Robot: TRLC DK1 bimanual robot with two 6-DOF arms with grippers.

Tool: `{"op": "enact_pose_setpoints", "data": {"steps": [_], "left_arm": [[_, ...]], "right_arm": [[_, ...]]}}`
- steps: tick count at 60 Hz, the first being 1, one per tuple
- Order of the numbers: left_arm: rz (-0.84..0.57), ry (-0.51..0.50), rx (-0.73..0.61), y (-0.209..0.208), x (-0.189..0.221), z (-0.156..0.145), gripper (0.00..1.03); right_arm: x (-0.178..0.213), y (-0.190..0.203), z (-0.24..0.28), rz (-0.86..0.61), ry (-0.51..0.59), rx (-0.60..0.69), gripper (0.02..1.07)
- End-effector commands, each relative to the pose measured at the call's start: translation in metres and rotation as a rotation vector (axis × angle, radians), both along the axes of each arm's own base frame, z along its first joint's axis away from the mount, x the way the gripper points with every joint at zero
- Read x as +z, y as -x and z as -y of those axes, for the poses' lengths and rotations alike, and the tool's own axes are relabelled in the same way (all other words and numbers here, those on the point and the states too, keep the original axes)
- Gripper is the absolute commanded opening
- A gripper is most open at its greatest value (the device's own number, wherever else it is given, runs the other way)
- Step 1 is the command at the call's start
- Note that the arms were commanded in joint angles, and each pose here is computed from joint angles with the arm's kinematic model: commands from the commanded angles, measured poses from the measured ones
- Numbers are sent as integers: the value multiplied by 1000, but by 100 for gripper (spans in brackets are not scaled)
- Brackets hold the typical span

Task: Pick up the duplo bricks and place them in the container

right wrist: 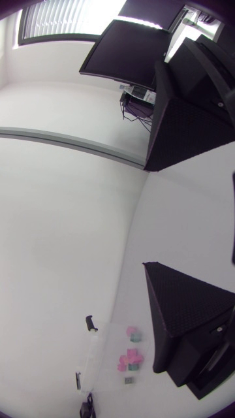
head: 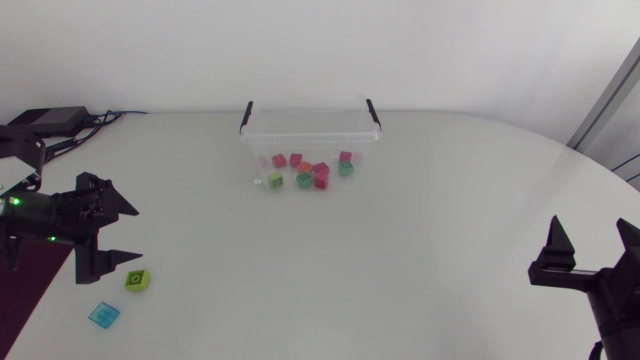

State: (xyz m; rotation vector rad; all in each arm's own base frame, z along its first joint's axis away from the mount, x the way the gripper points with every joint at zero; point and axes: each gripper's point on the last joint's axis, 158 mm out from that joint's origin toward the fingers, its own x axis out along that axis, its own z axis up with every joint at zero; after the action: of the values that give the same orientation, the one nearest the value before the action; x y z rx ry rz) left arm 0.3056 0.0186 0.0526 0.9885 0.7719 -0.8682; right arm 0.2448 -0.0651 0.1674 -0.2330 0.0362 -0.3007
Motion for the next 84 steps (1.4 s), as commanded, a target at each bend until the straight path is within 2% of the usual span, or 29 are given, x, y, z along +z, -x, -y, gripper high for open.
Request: {"op": "enact_pose_setpoints", "data": {"steps": [1,15,24,35,39,45,48,52,56,63,70,84], "left_arm": [[-83,3,-73,21,-23,1,98],[-201,-19,-122,49,-51,-8,96],[-232,-18,-116,49,-62,-12,96],[-242,-63,-130,48,-82,-20,94],[-252,-65,-131,47,-86,-20,91],[-272,-80,-136,49,-91,-22,72],[-274,-84,-138,48,-92,-22,50],[-269,-84,-138,46,-90,-21,28],[-286,-83,-146,49,-89,-20,28],[-308,-85,-168,47,-68,-14,26],[-286,-71,-180,39,-34,4,25],[-147,83,-146,-8,43,87,26]], "right_arm": [[-10,0,2,-15,-16,-7,102],[-10,0,2,-15,-16,-7,102],[-10,0,2,-15,-16,-7,102],[-10,0,2,-15,-16,-9,102],[-11,0,2,-17,-16,-7,102],[-11,0,2,-17,-15,-7,102],[-11,0,2,-17,-15,-7,102],[-10,0,2,-16,-14,-7,102],[-11,0,2,-17,-16,-7,102],[-11,0,2,-17,-16,-7,102],[-10,0,2,-16,-14,-7,102],[-10,0,2,-15,-16,-7,102]]}}
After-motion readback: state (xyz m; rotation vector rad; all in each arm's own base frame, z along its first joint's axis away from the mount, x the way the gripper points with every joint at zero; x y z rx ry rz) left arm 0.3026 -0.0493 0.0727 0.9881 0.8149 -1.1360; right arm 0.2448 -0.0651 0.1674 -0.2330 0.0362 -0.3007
